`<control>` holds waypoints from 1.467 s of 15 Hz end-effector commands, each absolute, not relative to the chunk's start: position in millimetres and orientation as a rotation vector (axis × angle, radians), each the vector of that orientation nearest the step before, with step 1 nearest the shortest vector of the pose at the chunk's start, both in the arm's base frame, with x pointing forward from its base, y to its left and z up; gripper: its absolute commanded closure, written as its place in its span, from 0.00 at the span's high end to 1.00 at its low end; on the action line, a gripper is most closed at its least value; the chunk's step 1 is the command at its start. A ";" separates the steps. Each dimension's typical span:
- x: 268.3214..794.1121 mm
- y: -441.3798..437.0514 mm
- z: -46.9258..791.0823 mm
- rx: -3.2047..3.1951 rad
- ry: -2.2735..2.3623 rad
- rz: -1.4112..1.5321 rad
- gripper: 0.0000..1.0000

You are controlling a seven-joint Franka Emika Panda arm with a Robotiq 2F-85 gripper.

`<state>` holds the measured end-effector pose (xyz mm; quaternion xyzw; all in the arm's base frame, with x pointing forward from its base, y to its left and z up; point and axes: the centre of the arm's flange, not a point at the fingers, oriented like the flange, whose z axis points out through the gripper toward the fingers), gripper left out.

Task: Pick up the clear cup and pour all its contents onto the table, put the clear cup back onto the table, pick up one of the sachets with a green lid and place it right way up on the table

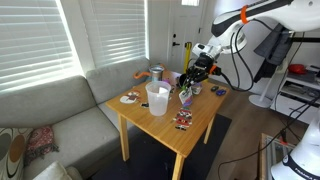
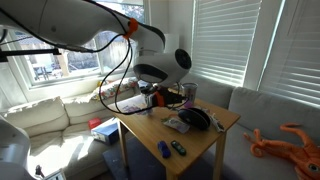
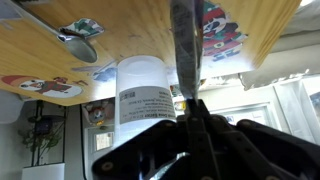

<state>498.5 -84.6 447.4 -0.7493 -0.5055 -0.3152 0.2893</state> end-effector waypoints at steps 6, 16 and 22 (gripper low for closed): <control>484.6 -103.2 423.4 -1.942 -1.276 -0.966 0.00; 474.6 -108.5 411.7 -1.909 -1.261 -1.022 0.00; 467.2 -118.3 405.4 -1.940 -1.218 -1.006 0.27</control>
